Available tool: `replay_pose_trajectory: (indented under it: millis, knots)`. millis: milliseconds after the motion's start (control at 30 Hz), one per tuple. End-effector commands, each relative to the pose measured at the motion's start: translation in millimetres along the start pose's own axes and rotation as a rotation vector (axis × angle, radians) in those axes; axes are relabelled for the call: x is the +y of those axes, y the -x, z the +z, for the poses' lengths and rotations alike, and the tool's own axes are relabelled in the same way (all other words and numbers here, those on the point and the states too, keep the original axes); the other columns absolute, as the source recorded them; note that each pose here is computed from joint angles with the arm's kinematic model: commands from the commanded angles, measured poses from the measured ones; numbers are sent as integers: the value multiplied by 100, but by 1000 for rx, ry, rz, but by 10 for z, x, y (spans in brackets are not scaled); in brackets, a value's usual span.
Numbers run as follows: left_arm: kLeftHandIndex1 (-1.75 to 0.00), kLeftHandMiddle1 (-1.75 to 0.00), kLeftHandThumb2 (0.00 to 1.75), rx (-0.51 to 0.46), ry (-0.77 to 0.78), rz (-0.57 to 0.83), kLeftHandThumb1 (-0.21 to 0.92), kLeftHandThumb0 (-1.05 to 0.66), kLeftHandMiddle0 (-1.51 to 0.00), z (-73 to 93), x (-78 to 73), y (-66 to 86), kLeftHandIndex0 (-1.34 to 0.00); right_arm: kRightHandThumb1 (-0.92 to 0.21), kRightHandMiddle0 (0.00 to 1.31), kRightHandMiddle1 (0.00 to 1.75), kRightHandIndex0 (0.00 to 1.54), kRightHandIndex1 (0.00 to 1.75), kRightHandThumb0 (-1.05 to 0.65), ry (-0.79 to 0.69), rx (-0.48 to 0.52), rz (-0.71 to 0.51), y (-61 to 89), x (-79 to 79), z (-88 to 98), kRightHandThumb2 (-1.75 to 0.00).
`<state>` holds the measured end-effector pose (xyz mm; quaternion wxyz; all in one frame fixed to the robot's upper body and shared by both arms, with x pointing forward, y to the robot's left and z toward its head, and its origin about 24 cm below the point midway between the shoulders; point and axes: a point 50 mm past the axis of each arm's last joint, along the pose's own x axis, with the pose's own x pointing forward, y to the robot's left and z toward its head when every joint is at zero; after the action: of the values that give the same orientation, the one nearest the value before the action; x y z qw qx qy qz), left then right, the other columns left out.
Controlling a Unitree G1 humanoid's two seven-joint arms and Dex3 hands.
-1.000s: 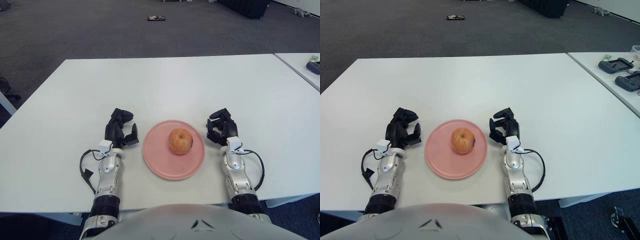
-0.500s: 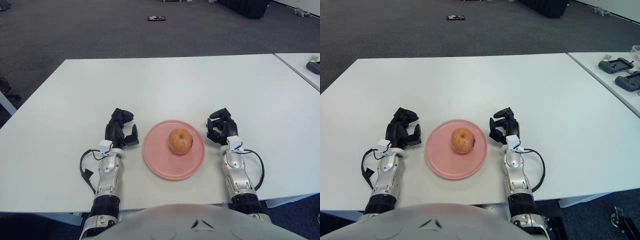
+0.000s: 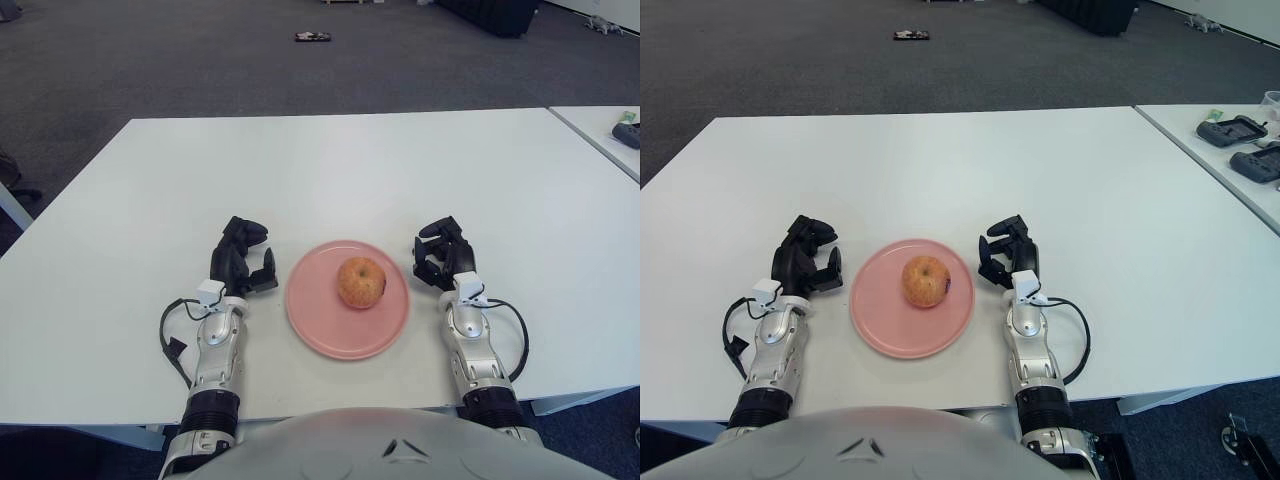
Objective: Put the apple into the plate.
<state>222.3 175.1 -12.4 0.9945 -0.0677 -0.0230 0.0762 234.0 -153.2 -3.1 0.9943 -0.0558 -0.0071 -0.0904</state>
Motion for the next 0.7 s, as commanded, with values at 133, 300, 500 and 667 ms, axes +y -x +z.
replay_pose_trajectory:
  millis: [133, 300, 500, 667]
  knots:
    - [-175, -171, 141, 103, -7, 25, 25, -1, -67, -176, 46, 127, -43, -59, 39, 175, 55, 147, -40, 6, 39, -5, 39, -4, -64, -97]
    - [-175, -171, 141, 105, -10, 26, 25, -1, -67, -176, 44, 127, -44, -59, 40, 175, 55, 147, -40, -1, 38, -7, 42, -4, -63, -98]
    - [-175, -170, 141, 107, -11, 24, 24, -1, -68, -175, 41, 125, -44, -59, 40, 175, 56, 147, -40, -9, 35, -9, 43, -6, -60, -99]
    - [-175, -169, 141, 105, -8, 23, 24, -1, -68, -173, 38, 124, -44, -58, 40, 175, 56, 147, -40, -12, 33, -9, 43, -8, -58, -99]
